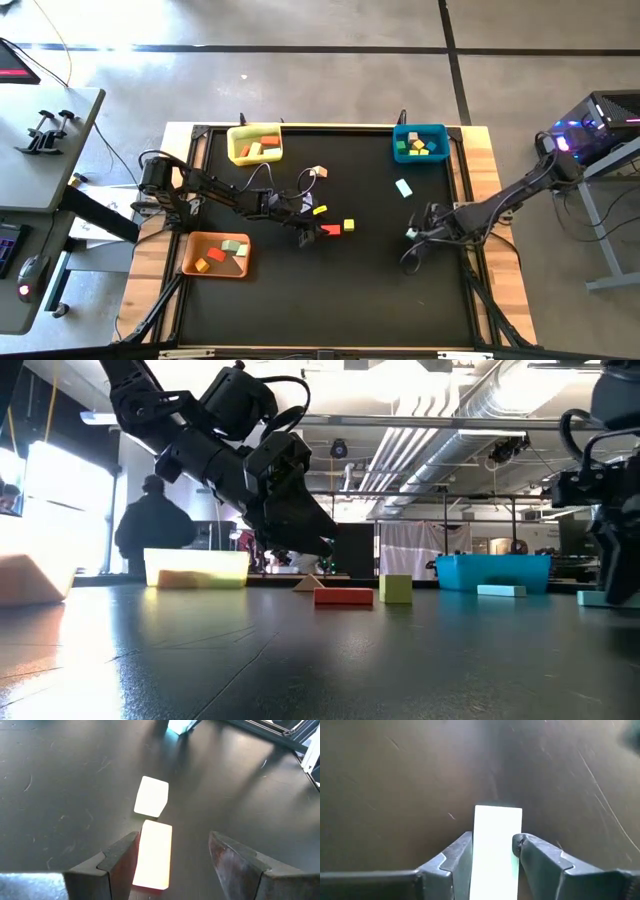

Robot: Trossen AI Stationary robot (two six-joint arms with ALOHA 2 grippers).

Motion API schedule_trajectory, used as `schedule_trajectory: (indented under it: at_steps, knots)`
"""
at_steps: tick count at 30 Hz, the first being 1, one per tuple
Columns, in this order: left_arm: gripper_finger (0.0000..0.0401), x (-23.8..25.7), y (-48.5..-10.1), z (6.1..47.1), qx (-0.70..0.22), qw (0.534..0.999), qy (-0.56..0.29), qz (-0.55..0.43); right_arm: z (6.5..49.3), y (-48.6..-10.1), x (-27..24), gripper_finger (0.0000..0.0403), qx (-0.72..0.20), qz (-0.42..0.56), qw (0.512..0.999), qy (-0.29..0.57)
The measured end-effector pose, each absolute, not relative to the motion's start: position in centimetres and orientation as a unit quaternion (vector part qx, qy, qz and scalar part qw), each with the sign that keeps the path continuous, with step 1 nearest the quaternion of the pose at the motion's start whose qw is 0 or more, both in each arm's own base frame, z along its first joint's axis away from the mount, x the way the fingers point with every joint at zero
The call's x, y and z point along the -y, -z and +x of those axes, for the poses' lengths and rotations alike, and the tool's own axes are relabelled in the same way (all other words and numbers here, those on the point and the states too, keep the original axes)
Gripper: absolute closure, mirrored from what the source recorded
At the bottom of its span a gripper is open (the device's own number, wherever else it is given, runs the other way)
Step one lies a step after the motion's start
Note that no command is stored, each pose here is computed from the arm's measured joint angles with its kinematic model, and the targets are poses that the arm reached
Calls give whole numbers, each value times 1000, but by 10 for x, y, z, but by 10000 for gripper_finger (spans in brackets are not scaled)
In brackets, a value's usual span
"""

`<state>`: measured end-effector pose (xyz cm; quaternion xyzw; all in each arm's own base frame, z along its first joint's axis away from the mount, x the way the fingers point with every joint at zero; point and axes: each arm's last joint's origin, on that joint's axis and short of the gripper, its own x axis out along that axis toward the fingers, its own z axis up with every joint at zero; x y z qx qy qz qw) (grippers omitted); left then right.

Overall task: Sort blocks by size
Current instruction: Put the light green wooden block into the yellow bin

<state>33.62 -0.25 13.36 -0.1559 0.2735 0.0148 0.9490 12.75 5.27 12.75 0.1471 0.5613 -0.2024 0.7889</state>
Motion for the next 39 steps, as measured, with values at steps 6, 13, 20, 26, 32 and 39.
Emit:
schedule_trajectory:
  at_steps: [6, 13, 20, 26, 32, 39]
  knots:
    - [172, 5, -134, 336, -267, 954, -45, -130, 142, -131, -57, 289, -503, 130, 839, 161]
    - [172, 27, -143, 341, -222, 974, -43, -33, 168, -149, -65, 326, -347, 81, 926, 123]
    - [172, 52, -155, 348, -209, 975, -15, 80, 175, -154, -62, 350, -315, 70, 938, 128]
    - [172, 54, -154, 347, -216, 973, -15, 85, 171, -149, -57, 298, -347, 84, 923, 147]
    - [172, 51, -152, 346, -230, 970, -23, 70, 168, -144, -62, 191, -371, 92, 914, 135]
    - [172, 50, -152, 346, -232, 970, -25, 67, 165, -120, -75, 154, -404, 43, 897, 172]
